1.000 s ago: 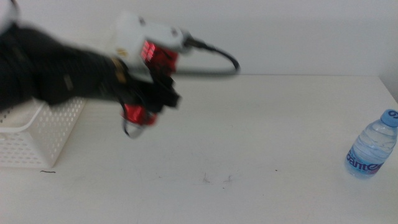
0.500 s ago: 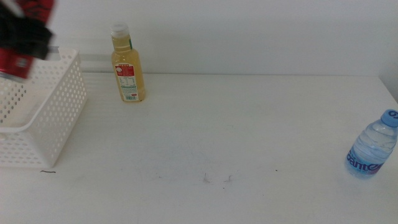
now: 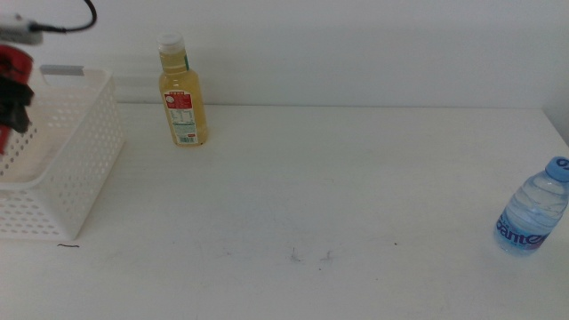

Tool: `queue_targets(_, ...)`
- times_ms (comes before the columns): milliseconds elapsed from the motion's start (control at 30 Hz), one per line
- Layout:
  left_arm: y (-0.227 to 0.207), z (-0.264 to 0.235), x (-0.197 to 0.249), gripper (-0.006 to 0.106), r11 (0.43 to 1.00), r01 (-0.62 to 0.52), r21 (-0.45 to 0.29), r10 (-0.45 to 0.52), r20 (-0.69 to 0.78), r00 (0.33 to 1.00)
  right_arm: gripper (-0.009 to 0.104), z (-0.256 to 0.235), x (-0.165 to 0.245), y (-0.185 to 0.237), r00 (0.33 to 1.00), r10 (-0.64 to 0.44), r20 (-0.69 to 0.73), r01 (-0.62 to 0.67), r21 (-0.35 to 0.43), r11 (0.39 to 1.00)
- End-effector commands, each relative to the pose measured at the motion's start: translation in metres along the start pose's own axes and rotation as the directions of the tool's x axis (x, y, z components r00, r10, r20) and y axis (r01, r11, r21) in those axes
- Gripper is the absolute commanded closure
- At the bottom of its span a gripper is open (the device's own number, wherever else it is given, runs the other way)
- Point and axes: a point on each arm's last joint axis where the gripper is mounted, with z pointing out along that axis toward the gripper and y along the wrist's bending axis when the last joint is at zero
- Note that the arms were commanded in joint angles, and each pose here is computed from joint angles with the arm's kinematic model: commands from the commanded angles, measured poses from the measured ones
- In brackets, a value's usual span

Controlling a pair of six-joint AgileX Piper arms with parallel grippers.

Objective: Use arms to grab the bottles and put them into the dustbin to the left of the table.

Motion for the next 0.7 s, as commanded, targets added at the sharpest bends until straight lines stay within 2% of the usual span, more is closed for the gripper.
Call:
queue_targets(0,0.004,0.007,-0.007,0.102,1.0,0.01,-0.002,-0.01,0.044,0.999,0.009,0.0,0.0,-0.001,1.0,-0.015,0.011,0.015,0.008,1.0)
queue_targets(167,0.005,0.035,-0.009,0.1,1.0,0.02,0.009,-0.021,0.023,1.0,0.009,0.0,0.0,-0.001,1.0,-0.015,0.011,0.015,0.008,1.0)
queue_targets(267,0.006,0.048,-0.009,0.092,1.0,0.021,0.012,-0.021,0.006,1.0,0.009,0.0,0.0,-0.001,1.0,-0.015,0.011,0.015,0.008,1.0)
queue_targets(367,0.007,0.056,-0.009,0.073,1.0,0.017,0.006,-0.017,-0.001,1.0,0.009,0.0,0.0,-0.001,1.0,-0.015,0.011,0.015,0.008,1.0)
queue_targets(533,0.008,0.067,-0.012,0.027,0.999,0.03,0.013,-0.03,0.026,0.999,0.009,0.0,0.0,-0.001,1.0,-0.015,0.011,0.015,0.008,1.0)
queue_targets(600,0.007,0.067,-0.012,0.013,0.999,0.031,0.018,-0.032,0.027,0.999,0.009,0.0,0.0,-0.001,1.0,-0.015,0.011,0.015,0.008,1.0)
queue_targets(633,0.007,0.066,-0.012,0.006,0.999,0.035,0.025,-0.036,0.027,0.999,0.009,0.0,0.0,-0.001,1.0,-0.015,0.011,0.015,0.008,1.0)
queue_targets(667,0.006,0.062,-0.012,0.007,0.999,0.04,0.031,-0.041,0.035,0.999,0.009,0.0,0.0,-0.001,1.0,-0.015,0.011,0.015,0.008,1.0)
